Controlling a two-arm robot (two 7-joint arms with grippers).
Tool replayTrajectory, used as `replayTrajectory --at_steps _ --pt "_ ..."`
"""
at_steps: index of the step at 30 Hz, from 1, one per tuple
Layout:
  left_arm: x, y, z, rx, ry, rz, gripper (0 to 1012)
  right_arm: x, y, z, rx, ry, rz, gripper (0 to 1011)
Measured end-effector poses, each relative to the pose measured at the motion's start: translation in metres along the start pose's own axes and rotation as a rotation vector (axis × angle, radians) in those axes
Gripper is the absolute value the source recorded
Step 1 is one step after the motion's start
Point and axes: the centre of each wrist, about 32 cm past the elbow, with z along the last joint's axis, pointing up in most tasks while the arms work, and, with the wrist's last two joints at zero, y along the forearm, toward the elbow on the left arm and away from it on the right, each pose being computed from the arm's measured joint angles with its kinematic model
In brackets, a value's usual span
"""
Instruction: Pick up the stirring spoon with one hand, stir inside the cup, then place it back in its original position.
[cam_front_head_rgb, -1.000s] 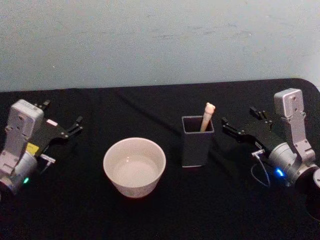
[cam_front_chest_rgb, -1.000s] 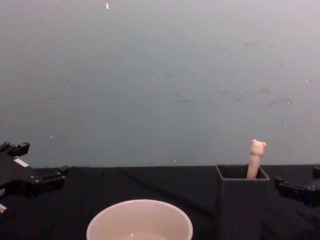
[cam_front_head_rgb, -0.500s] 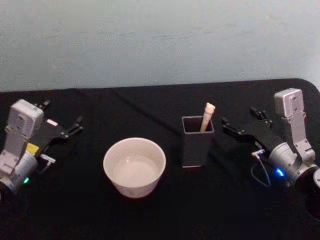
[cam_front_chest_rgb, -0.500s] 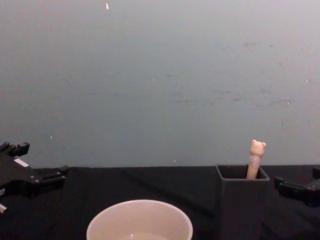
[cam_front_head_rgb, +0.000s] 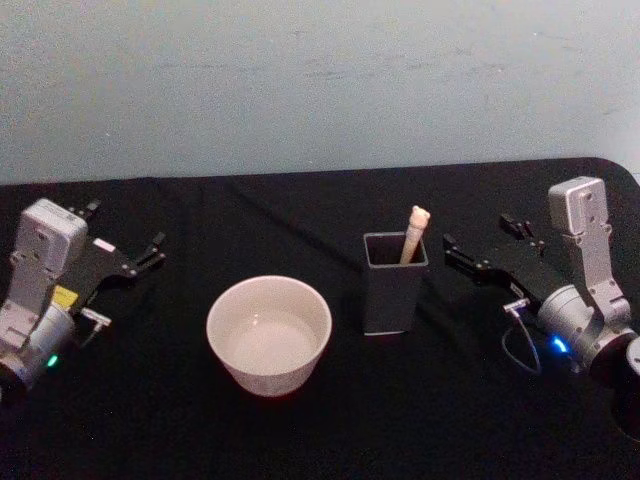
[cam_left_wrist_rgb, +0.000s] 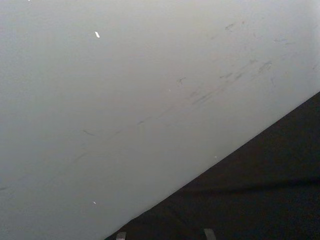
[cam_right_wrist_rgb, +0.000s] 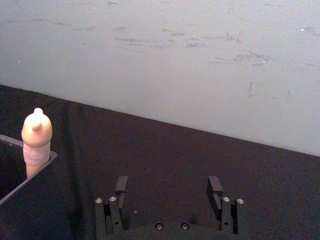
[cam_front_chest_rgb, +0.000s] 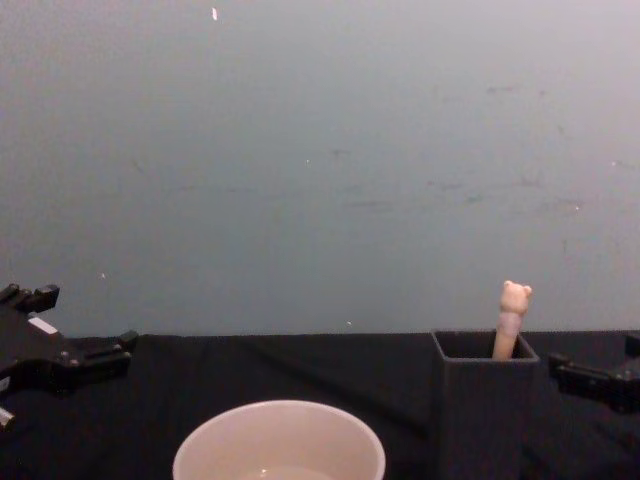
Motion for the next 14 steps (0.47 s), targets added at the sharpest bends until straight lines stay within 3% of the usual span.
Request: replayTrajectory --at_steps 14 --pt "0.0 0.0 0.0 0.0 0.0 0.0 1001 0.0 0.0 0.0 0.0 0.0 0.0 1002"
